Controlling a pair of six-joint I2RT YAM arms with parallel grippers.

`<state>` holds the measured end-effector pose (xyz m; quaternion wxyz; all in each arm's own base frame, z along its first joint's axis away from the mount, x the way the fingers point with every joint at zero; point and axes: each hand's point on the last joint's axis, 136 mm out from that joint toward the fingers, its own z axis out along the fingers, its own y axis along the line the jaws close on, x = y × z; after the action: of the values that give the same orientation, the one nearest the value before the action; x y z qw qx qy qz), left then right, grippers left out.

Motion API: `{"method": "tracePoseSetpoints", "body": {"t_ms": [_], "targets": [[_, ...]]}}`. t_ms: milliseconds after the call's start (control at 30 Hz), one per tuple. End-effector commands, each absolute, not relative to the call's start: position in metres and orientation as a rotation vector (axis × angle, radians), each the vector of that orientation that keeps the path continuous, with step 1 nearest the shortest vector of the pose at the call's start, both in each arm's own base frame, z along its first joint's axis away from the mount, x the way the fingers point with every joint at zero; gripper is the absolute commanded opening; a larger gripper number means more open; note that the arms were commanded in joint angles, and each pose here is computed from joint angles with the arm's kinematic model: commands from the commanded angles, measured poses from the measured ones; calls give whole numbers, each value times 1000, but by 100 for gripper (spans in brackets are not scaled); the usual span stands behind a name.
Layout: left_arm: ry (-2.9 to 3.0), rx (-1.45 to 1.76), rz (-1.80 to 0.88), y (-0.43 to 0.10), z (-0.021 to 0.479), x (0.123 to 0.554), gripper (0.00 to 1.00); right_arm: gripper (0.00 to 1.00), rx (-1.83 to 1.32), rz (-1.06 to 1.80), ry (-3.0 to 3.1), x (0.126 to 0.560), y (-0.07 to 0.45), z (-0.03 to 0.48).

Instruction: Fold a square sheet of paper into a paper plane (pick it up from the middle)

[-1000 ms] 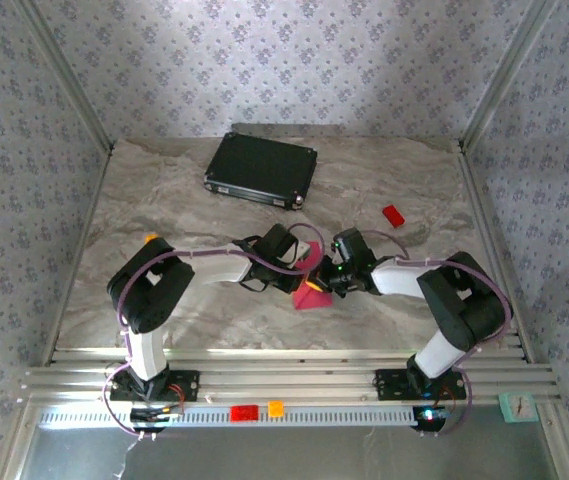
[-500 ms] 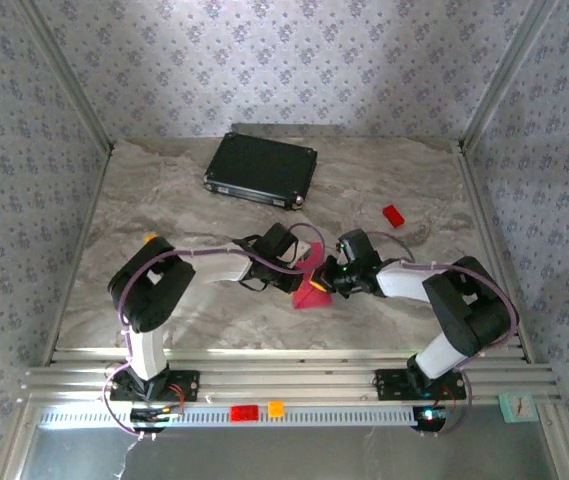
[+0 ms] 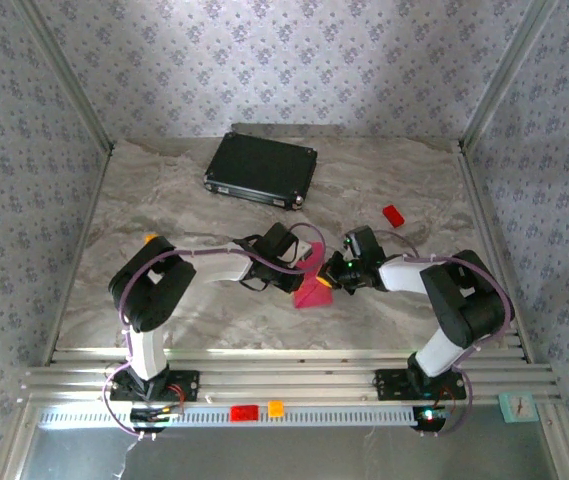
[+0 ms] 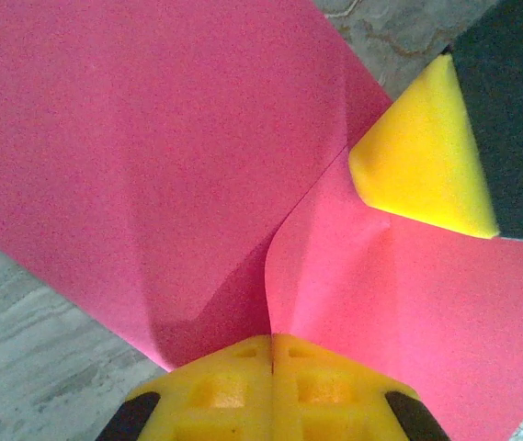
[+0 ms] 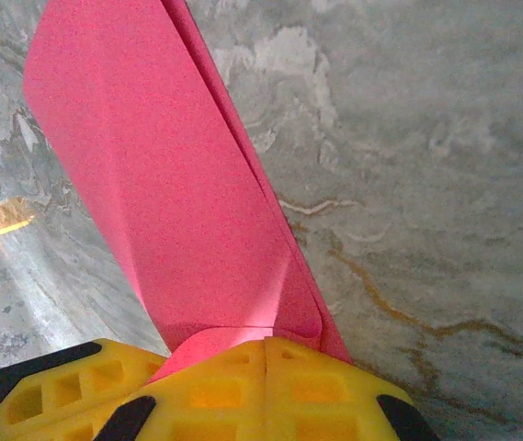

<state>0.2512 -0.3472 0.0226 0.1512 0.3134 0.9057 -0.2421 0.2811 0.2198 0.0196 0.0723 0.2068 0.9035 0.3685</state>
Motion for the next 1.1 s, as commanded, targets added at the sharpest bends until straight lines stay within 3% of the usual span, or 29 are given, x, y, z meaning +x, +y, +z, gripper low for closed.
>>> {"method": "tracePoseSetpoints", "body": {"t_ms": [0,200,600,767,1067], "targets": [[2696,943,-642,-333,-3,237,5,2,640,1064,2732,280,211,20],[2693,942,-642,-334,-1,238,5,1,556,1102,2671,298,219,50],[2701,948,-643,-333,-6,236,5,0,733,948,2781,283,192,-7],[2702,944,-645,-332,-6,235,5,0,751,1056,2690,295,196,11],[2698,943,-650,-333,-6,235,5,0,601,938,2728,292,209,46]]}}
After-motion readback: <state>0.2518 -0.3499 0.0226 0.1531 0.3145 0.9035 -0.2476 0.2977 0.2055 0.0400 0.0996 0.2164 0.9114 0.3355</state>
